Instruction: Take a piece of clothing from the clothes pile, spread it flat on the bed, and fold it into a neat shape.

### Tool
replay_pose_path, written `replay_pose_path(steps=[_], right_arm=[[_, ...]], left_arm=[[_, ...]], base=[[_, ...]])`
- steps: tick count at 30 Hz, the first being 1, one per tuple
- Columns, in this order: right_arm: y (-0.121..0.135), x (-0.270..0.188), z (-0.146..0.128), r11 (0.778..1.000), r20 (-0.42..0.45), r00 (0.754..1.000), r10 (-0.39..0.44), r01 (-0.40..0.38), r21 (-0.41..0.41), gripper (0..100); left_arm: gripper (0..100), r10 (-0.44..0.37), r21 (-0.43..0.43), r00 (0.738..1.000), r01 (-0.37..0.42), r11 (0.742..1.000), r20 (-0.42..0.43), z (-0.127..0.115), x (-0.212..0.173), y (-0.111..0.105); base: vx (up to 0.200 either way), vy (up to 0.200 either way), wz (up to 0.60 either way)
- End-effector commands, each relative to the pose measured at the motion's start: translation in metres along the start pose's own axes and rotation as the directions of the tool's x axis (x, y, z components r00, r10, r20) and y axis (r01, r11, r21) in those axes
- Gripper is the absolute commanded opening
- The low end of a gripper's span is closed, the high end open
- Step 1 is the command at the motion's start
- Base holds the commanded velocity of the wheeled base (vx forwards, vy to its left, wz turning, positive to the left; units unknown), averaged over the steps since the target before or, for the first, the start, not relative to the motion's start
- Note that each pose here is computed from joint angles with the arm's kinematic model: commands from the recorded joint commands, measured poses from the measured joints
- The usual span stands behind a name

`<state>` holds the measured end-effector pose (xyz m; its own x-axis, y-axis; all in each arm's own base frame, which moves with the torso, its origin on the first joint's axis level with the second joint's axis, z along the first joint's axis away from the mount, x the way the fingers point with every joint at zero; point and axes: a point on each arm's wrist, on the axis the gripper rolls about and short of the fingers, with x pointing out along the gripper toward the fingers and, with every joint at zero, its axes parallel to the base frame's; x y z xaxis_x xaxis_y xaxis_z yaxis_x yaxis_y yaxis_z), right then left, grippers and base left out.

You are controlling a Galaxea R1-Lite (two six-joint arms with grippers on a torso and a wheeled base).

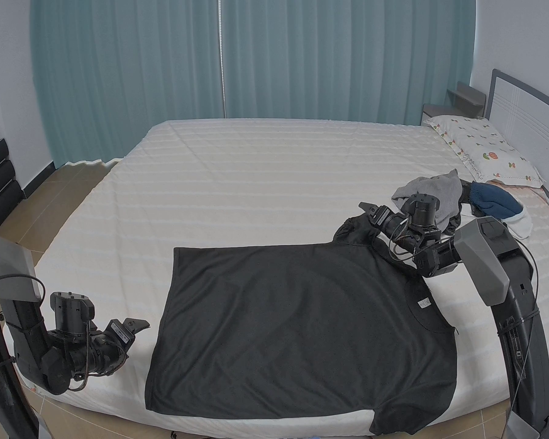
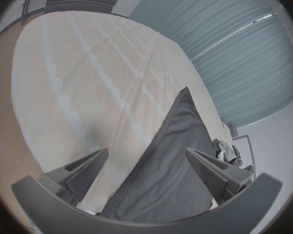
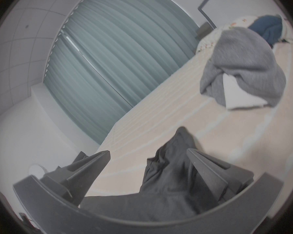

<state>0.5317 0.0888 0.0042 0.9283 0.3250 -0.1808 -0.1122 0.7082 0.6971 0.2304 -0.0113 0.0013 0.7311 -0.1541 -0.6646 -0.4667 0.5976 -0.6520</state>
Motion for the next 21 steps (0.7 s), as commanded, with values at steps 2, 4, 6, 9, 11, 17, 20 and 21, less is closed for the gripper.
replay_pose_path(steps=[2,4,6,9,11,17,20,21], right_arm=[[0.020,-0.006,-0.011,0.999,-0.060,0.998,0.027,-0.026,0.030,100],[0.015,-0.004,-0.021,0.999,-0.080,0.997,0.019,-0.017,0.032,100],[0.008,-0.001,-0.030,0.999,-0.093,0.996,0.005,-0.002,0.032,100],[-0.004,0.002,-0.041,0.999,-0.107,0.994,-0.017,0.021,0.030,100],[-0.008,0.003,-0.042,0.999,-0.106,0.994,-0.023,0.025,0.022,100],[-0.030,0.004,-0.023,0.999,-0.052,0.997,-0.049,0.050,0.010,100],[-0.035,0.003,-0.011,0.998,-0.024,0.998,-0.056,0.056,0.011,100],[-0.037,0.003,-0.008,0.998,-0.017,0.998,-0.058,0.058,0.012,100]], left_arm=[[100,-0.001,-0.002,1.000,0.001,1.000,0.001,0.000,0.001,0.000],[100,-0.001,-0.002,1.000,0.001,1.000,0.001,0.000,0.002,0.000],[100,0.000,-0.002,1.000,0.000,1.000,0.000,0.000,0.002,0.000],[100,0.002,-0.003,1.000,-0.002,1.000,0.000,0.001,0.002,0.000],[100,0.002,-0.003,1.000,-0.002,1.000,0.000,0.001,0.002,0.000],[100,0.002,-0.002,1.000,-0.002,1.000,-0.001,0.000,0.002,0.000],[100,0.002,-0.002,1.000,-0.002,1.000,-0.001,0.000,0.002,0.000],[100,0.002,-0.002,1.000,-0.002,1.000,-0.001,0.000,0.002,0.000]], base=[[0.000,0.000,0.00],[0.000,0.000,0.00],[0.000,0.000,0.00],[0.000,0.000,0.00],[0.000,0.000,0.00],[0.000,0.000,0.00],[0.000,0.000,0.00],[0.000,0.000,0.00]])
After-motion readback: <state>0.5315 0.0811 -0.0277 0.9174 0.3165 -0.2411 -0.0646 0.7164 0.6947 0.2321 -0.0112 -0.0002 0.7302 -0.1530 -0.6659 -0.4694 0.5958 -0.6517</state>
